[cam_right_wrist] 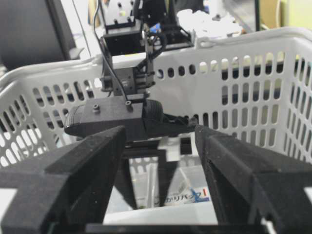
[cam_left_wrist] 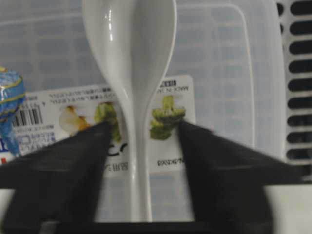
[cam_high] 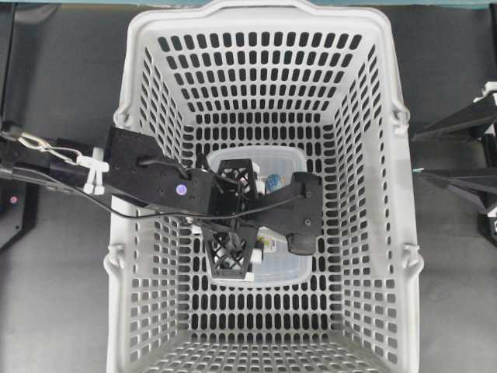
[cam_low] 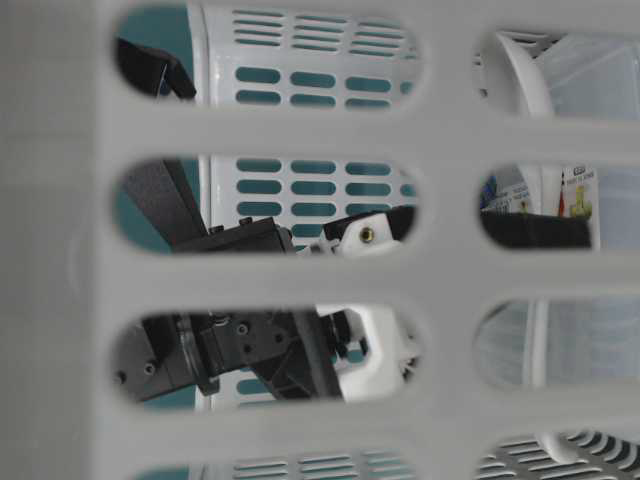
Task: Pick up the chinese spoon from the shopping basket with the left arm.
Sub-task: 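Close the left gripper on the white spoon's handle, then lift the white spoon upward out of the container with the left gripper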
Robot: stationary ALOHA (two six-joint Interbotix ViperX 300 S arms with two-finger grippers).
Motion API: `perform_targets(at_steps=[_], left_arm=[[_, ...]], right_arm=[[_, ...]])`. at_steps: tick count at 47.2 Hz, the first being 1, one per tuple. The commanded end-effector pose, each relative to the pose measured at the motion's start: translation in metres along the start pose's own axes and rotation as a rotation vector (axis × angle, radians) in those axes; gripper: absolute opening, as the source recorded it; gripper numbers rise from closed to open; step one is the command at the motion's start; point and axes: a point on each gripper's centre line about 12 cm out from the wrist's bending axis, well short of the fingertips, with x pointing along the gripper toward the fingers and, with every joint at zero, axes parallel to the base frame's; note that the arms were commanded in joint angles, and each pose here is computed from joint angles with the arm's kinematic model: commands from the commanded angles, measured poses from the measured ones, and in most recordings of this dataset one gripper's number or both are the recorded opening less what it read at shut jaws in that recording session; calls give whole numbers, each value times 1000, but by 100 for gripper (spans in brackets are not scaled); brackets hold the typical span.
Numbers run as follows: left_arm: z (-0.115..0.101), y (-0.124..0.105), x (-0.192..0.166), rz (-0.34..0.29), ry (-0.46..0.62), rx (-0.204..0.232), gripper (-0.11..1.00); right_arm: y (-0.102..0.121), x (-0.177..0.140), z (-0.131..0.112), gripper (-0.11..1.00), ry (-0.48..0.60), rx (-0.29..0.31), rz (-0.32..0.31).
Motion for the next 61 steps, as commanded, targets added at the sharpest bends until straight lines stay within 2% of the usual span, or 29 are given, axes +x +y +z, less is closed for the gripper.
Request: perform_targets(at_steps=[1, 3, 5, 10, 18, 28, 40, 49, 61], left_arm=[[1, 0, -4, 1, -12, 0, 34], [3, 0, -6, 1, -17, 0, 20], [5, 0, -10, 1, -28, 1, 13], [14, 0, -26, -1, -69, -2, 13], [32, 1, -77, -5, -133, -21, 13], [48, 2, -138, -1, -140, -36, 13], [65, 5, -191, 2, -160, -48, 13], [74, 4, -201, 3, -138, -49, 13], [74, 6, -198, 7, -109, -51, 13]], right_arm=[[1, 1, 4, 57, -12, 0, 1], [0, 1, 4, 57, -11, 1, 1], [0, 1, 4, 57, -11, 1, 1], [0, 1, 3, 57, -9, 0, 1], [0, 1, 3, 57, -9, 1, 1], [0, 1, 4, 57, -11, 3, 1], [0, 1, 4, 57, -11, 3, 1], [0, 1, 4, 57, -12, 5, 1], [0, 1, 4, 57, -11, 5, 1]])
